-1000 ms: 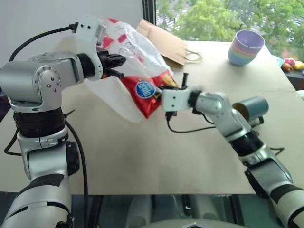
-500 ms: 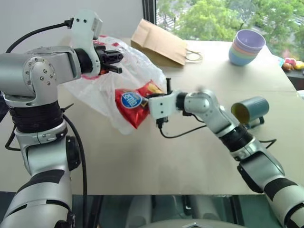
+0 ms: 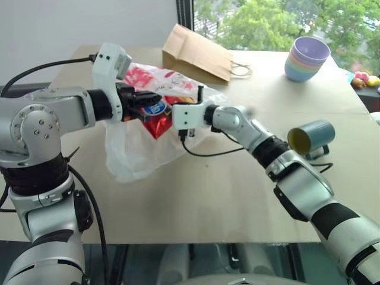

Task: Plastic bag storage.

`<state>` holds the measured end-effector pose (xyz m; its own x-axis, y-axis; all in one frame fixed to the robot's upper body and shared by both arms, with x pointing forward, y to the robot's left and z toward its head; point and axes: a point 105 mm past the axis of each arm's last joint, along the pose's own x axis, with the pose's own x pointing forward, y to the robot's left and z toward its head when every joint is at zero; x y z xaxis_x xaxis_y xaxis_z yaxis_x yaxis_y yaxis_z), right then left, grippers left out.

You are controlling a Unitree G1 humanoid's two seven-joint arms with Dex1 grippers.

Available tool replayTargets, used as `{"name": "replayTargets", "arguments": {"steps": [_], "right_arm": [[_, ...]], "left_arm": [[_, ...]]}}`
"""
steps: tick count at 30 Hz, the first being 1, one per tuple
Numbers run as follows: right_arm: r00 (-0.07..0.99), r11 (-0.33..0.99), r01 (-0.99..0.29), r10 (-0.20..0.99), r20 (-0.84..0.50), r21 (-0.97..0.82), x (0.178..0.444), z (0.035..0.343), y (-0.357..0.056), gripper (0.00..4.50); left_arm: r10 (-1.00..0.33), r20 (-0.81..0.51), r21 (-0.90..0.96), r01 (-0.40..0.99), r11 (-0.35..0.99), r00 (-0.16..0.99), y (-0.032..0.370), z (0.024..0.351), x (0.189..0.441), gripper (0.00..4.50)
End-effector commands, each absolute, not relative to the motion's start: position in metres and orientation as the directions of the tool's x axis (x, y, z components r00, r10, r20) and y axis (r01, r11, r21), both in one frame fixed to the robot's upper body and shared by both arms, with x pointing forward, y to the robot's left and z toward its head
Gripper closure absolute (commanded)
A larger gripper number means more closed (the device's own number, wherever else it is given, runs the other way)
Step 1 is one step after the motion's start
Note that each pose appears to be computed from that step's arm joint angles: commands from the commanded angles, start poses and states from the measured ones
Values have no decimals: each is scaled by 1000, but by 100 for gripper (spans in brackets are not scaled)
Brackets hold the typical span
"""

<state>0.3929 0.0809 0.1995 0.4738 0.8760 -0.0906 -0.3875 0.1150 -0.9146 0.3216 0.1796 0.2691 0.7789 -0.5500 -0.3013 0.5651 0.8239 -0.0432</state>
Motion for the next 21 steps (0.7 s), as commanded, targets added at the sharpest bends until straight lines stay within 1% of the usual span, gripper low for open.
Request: {"name": "replayTargets", "arguments": {"steps": [1, 3, 4, 6, 7, 9, 10, 11, 12, 13, 14, 15, 16, 17, 19, 21], "right_arm": [[440, 168, -325, 898, 8, -931, 383, 219, 111, 446], [428, 93, -393, 899, -92, -915, 379, 201, 125, 446], [440, 103, -420, 892, -104, -902, 379, 197, 129, 420], [471, 119, -440, 875, -115, -890, 381, 193, 132, 359], [478, 131, -428, 873, -100, -894, 382, 196, 133, 318], [477, 136, -369, 876, -62, -919, 383, 203, 131, 229], [468, 131, -358, 882, -56, -924, 382, 202, 129, 173], [461, 124, -370, 885, -67, -921, 383, 200, 125, 142], [447, 120, -426, 890, -94, -897, 383, 196, 121, 142], [452, 167, -444, 890, -59, -880, 385, 200, 116, 142], [442, 169, -483, 894, -72, -859, 386, 198, 111, 70], [441, 215, -519, 897, -44, -827, 388, 201, 107, 58], [443, 242, -528, 896, -21, -814, 389, 203, 102, 11], [438, 234, -525, 899, -24, -818, 390, 204, 97, 11], [449, 310, -583, 893, 20, -751, 394, 210, 76, 11], [466, 381, -625, 882, 66, -681, 392, 217, 48, 11]], "left_arm": [[-579, -198, -14, 588, 809, 791, 169, 291, 311, 450], [-580, -144, -30, 582, 813, 802, 165, 296, 311, 450], [-581, -109, -35, 581, 813, 806, 162, 299, 311, 450], [-566, -64, -46, 564, 824, 822, 161, 302, 310, 450], [-552, -53, -48, 550, 834, 832, 163, 301, 310, 450], [-510, -48, -51, 508, 860, 859, 168, 297, 310, 450], [-484, -48, -46, 483, 875, 874, 172, 294, 311, 450], [-466, -40, -43, 464, 885, 884, 174, 294, 312, 450], [-450, -29, -45, 449, 893, 893, 176, 294, 314, 450], [-439, -18, -57, 438, 897, 898, 177, 293, 315, 450], [-429, -12, -58, 427, 902, 903, 179, 293, 317, 450], [-421, -5, -45, 420, 906, 907, 179, 292, 318, 450], [-417, 1, -38, 416, 908, 909, 180, 292, 319, 450], [-411, 9, -41, 411, 910, 911, 180, 292, 321, 450], [-394, 34, -35, 395, 918, 919, 183, 292, 327, 450], [-394, 36, -54, 396, 917, 918, 183, 288, 337, 450]]}}
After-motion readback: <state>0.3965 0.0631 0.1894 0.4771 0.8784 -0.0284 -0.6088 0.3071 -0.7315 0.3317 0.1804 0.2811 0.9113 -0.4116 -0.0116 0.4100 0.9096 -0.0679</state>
